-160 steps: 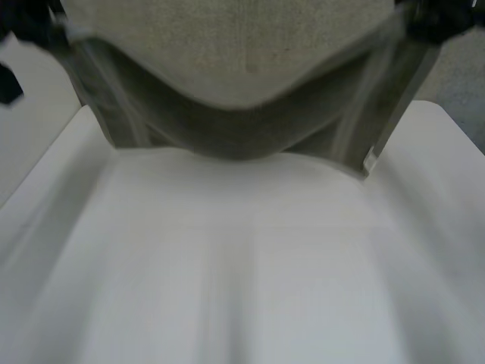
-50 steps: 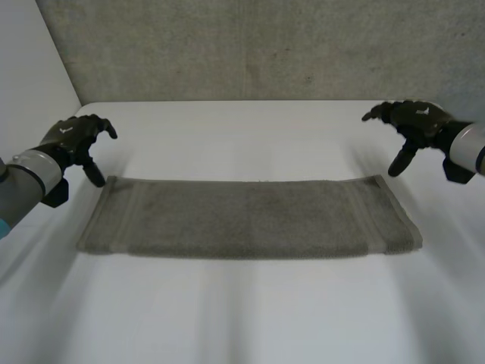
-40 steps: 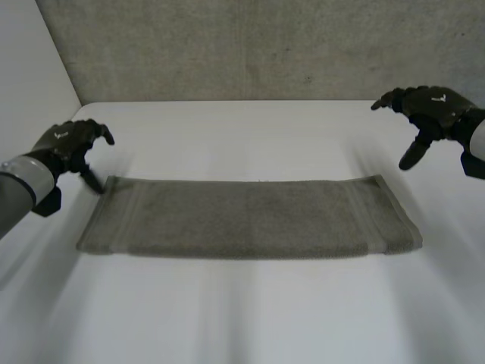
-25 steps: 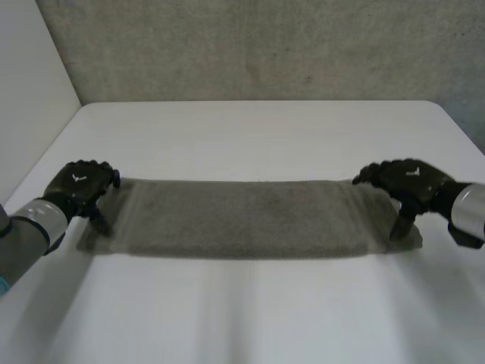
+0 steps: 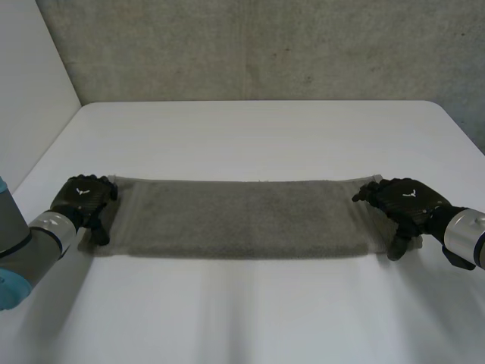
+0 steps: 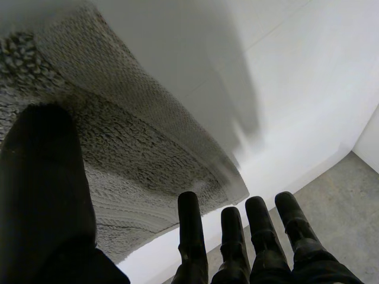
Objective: Fold the towel.
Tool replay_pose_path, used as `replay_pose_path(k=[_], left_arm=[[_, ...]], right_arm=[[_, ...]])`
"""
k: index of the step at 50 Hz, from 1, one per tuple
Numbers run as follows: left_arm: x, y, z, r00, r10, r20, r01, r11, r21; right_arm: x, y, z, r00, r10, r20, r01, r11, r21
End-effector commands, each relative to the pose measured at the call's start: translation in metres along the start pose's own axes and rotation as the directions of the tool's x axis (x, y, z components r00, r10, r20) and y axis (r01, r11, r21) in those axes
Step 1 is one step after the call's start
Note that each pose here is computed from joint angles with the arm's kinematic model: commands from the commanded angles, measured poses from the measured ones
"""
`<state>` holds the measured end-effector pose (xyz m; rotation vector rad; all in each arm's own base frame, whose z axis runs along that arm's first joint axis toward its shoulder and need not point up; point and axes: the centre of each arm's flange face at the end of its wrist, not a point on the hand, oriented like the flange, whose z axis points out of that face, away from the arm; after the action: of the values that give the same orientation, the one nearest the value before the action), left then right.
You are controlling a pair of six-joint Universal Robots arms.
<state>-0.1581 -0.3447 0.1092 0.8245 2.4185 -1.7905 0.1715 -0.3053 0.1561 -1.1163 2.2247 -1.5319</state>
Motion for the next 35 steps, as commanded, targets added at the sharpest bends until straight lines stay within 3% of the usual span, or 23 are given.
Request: replay_pose_path(k=[1, 17, 28, 35], left_arm=[[0.0, -0.003, -0.003, 1.0, -0.004, 0.003, 0.004, 1.0, 0.004], [0.0, -0.022, -0.021, 1.0, -0.006, 0.009, 0.006, 0.999, 0.044], [-0.001, -0.031, -0.027, 0.997, -0.075, 0.007, 0.074, 0.995, 0.07], [-0.004, -0.039, -0.032, 0.997, -0.072, 0.018, 0.07, 0.993, 0.093]], right_arm=[[0.002, 0.001, 0.002, 1.0, -0.02, -0.01, 0.02, 1.0, 0.01], [0.018, 0.028, 0.015, 0.991, -0.09, -0.101, 0.081, 0.992, -0.094], [0.024, 0.03, 0.018, 0.986, -0.121, -0.113, 0.11, 0.989, -0.099], [0.07, 0.018, 0.001, 0.954, -0.138, -0.267, 0.116, 0.989, -0.096]])
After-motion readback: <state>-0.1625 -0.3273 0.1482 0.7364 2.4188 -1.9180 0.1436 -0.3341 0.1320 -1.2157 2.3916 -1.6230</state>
